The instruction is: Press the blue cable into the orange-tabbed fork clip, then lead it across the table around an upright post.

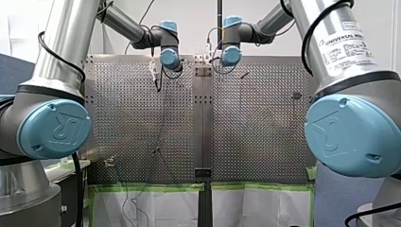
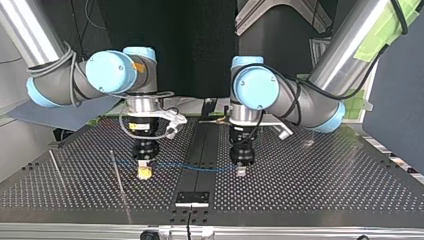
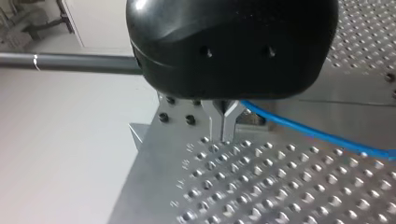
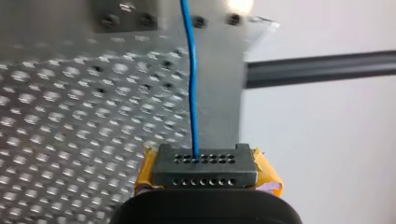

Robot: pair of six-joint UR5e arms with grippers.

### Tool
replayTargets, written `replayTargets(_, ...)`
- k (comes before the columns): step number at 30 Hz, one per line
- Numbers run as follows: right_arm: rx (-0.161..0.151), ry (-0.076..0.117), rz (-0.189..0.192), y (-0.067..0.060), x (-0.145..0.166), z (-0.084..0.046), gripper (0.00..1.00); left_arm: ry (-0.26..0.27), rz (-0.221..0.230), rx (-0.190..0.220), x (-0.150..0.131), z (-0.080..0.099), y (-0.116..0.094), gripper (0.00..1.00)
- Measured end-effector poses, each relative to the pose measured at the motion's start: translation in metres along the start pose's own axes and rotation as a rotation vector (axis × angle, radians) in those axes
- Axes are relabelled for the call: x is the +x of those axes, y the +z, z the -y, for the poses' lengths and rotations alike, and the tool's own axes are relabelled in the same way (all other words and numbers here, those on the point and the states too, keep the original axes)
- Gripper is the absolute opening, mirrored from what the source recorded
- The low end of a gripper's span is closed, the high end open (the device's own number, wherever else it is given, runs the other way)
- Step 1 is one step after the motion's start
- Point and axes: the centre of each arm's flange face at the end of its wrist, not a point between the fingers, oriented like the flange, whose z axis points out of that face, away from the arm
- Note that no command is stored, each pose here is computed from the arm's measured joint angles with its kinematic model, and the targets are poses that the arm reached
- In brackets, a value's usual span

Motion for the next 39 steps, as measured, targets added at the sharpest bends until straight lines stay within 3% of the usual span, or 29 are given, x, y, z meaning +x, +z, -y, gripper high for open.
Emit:
replayTargets(11,-0.038,0.016,-0.034,-0.011,0.056,-0.028,0.0,-0.008,0.017,0.037,-0.025,0.021,0.001,0.0)
replayTargets(27,-0.098,0.01,-0.007,-0.004,0.056,-0.066,0.0,0.043,-0.115,0.112,0.015,0.094,-0.009,0.0)
replayTargets(32,-0.111,0.004,-0.003,-0.002,0.055,-0.074,0.0,0.031,-0.124,0.125,0.022,0.109,-0.004,0.0)
replayTargets(39,-0.15,-0.007,0.008,0.003,0.052,-0.098,0.0,0.028,-0.135,0.139,0.029,0.123,0.006,0.0)
